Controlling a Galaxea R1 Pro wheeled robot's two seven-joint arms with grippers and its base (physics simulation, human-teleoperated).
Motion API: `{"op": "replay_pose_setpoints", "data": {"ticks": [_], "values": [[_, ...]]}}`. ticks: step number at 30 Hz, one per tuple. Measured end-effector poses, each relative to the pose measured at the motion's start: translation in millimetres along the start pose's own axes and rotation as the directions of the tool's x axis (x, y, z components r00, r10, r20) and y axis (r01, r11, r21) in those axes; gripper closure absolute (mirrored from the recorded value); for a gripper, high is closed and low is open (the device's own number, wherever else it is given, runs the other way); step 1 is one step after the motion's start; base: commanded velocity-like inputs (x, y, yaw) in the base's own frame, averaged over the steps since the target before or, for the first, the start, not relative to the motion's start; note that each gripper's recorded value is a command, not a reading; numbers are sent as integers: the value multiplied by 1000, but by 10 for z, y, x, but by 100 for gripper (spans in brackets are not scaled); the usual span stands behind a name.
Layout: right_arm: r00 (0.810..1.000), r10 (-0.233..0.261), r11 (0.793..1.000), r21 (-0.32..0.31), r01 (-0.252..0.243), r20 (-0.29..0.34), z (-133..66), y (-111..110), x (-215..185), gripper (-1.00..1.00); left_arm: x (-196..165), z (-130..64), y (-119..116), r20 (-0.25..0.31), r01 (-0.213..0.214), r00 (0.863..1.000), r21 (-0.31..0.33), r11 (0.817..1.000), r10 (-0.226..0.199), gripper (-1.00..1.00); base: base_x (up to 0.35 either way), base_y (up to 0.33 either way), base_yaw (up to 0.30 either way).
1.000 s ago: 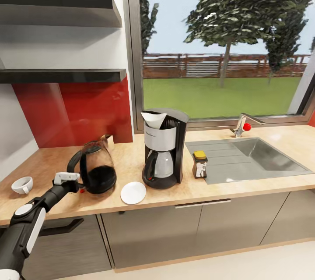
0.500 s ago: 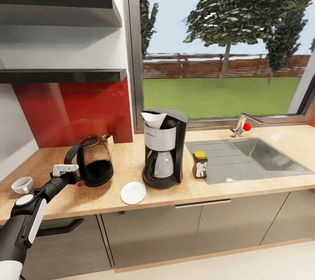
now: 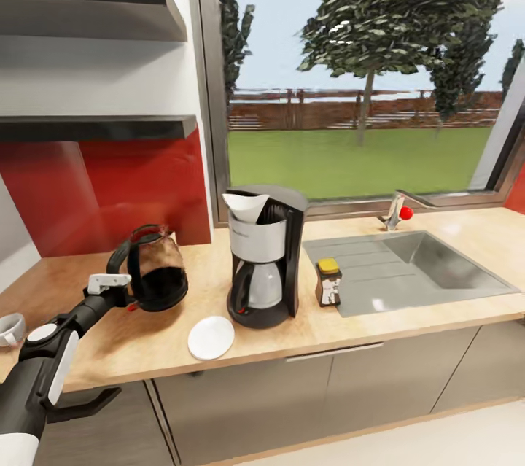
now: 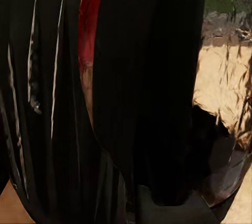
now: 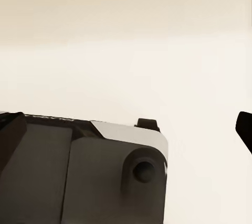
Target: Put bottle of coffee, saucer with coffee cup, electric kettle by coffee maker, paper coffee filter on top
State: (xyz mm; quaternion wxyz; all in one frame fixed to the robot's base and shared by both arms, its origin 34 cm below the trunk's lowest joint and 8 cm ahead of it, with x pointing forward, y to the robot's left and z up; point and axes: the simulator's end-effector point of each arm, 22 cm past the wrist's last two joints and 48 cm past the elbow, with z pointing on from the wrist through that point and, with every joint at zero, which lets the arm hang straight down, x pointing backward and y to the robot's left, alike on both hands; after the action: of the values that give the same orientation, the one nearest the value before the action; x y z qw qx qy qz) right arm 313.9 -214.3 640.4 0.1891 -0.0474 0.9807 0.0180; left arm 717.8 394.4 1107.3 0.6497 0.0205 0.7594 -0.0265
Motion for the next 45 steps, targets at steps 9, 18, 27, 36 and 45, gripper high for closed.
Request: {"op": "replay_pose_setpoints", "data": {"ticks": [9, 18, 27, 36, 45], "values": [[1000, -3, 1000, -2, 3, -2, 1, 3, 6, -100, 38, -10, 22, -6, -1, 1000, -9, 1000, 1, 100, 288, 0, -207], [1000, -4, 1000, -2, 4, -2, 2, 2, 6, -100, 52, -18, 34, -5, -3, 1000, -12, 1000, 3, 100, 20, 0, -44], [1000, -4, 1000, -2, 4, -2, 2, 2, 6, -100, 87, -10, -16, -9, -8, 1000, -1, 1000, 8, 100, 0, 0, -100], [1000, -5, 1000, -2, 5, -4, 2, 2, 13, -100, 104, -10, -31, -9, -5, 1000, 1, 1000, 5, 100, 0, 0, -1], [1000, -6, 1000, -2, 6, -4, 1, 2, 17, -100, 172, 10, -102, -24, -2, 1000, 17, 1000, 2, 100, 0, 0, 0]]}}
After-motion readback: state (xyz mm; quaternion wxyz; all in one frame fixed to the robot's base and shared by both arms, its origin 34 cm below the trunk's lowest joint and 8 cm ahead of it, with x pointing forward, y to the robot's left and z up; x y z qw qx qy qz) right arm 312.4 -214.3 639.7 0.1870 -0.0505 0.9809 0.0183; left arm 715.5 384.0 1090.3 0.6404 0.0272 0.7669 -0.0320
